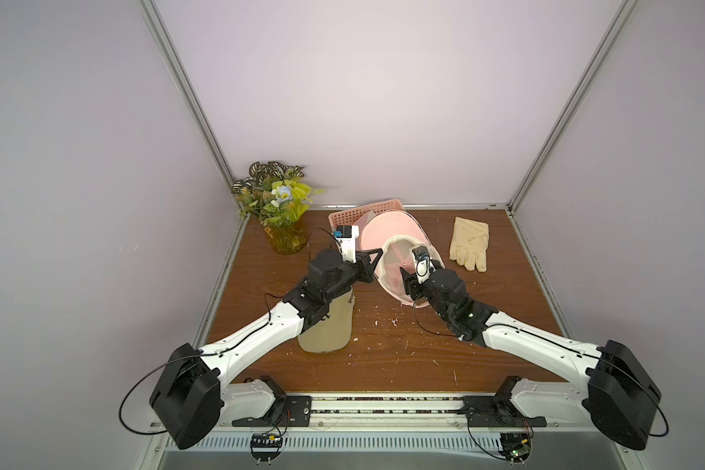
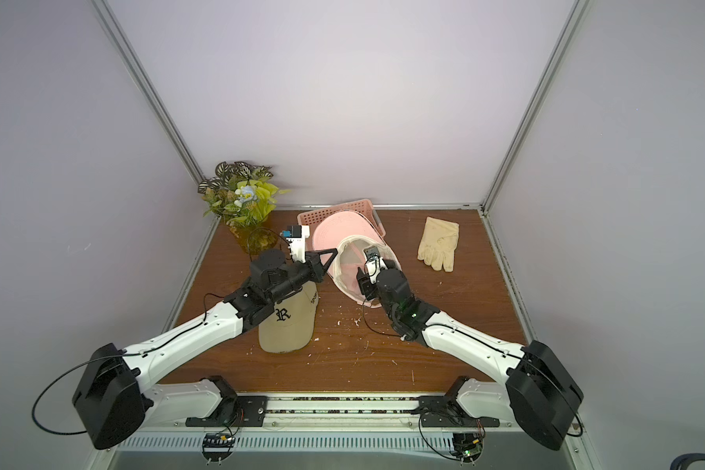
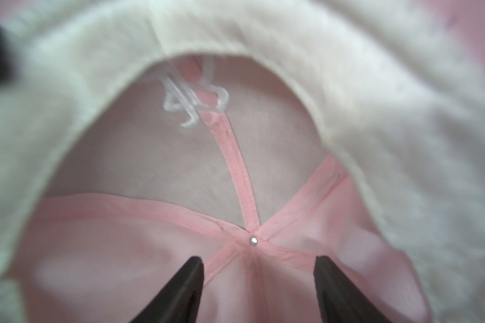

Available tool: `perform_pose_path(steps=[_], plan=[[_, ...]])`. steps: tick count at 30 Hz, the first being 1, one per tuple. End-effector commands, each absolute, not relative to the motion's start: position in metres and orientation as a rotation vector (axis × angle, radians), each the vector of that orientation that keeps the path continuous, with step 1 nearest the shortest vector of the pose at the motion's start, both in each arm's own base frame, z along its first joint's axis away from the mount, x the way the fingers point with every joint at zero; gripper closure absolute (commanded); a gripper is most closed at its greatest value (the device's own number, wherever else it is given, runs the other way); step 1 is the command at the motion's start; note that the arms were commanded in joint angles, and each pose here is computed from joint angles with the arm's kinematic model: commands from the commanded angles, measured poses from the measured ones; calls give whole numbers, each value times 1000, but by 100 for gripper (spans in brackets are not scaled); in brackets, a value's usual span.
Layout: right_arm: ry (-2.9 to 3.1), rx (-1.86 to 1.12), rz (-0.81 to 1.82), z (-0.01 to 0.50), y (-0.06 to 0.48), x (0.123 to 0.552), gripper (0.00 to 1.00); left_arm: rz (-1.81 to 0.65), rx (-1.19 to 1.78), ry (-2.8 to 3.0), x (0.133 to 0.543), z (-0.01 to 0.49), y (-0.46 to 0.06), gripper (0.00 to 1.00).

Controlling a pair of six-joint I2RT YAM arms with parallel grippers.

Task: Turn the baseball cap inside out
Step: Turn over the baseball cap, then place the baseball cap at the center of the board.

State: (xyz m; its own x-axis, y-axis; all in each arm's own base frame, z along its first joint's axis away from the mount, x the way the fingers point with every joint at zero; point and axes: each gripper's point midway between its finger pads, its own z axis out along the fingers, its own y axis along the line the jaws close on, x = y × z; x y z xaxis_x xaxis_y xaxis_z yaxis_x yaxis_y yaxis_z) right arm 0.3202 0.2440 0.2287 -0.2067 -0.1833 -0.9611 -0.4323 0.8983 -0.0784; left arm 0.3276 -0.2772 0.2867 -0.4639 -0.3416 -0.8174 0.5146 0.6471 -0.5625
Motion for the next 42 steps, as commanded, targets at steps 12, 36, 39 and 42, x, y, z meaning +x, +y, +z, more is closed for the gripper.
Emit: perform_pose_path(steps=[12,36,39,42], plan=[[1581,-145,761,348,203,303,25,-782,247,1335,340,325,-260,100],[1817,315,1546,346,196,307,39,-623,547,1053,335,323,-266,100],[1818,333,1567,342,196,307,42,-635,568,1021,331,321,-269,100],[1828,362,1569,335,196,309,43,-654,557,978,327,323,-268,100]])
